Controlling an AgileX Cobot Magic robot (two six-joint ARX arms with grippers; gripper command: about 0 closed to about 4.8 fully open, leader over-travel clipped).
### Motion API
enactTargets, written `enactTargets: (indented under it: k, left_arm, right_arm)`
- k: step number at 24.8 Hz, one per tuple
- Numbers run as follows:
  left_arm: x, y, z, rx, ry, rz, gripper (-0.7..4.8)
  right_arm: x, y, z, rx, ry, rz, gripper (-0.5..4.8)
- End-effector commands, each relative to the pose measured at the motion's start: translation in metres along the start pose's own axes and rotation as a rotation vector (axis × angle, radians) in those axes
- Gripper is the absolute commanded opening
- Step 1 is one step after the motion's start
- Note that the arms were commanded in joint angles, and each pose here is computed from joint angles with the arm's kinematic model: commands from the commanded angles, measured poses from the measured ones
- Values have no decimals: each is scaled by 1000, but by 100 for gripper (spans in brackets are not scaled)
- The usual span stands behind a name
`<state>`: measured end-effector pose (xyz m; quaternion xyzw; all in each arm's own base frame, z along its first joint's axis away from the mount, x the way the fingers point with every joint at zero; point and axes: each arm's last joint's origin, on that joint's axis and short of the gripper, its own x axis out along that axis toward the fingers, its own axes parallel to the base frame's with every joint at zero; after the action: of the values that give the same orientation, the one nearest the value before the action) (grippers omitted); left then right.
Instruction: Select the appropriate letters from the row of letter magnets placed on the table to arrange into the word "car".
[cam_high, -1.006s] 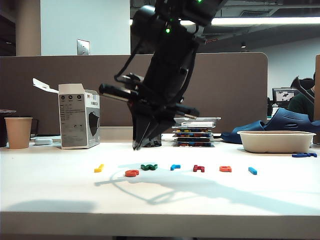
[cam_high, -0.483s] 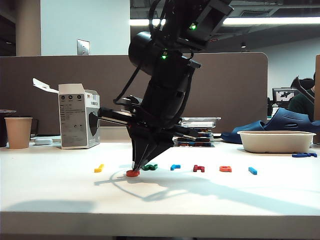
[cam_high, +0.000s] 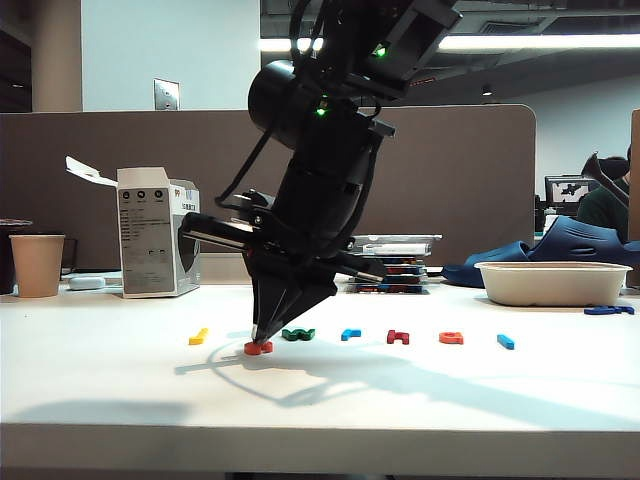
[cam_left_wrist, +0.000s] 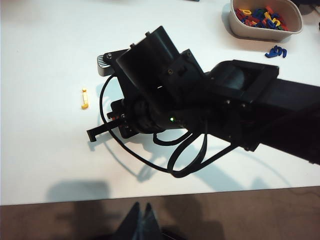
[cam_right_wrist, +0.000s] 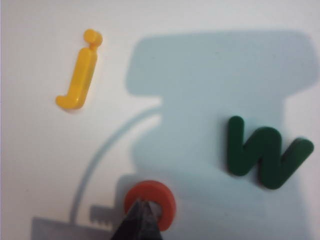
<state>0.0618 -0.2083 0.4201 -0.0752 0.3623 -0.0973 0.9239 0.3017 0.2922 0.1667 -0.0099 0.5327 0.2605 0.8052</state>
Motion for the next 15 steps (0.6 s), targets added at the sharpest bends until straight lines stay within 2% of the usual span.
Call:
enactTargets:
  k: [1,15]
  left_arm:
    - [-1,1,1,-4,-5,-3,-6]
    - [-1,1,1,-4,-5,-3,-5]
  right_arm:
    - [5,2,-3,0,24,22,-5]
    - [15,28,-25,-62,130,38,-5]
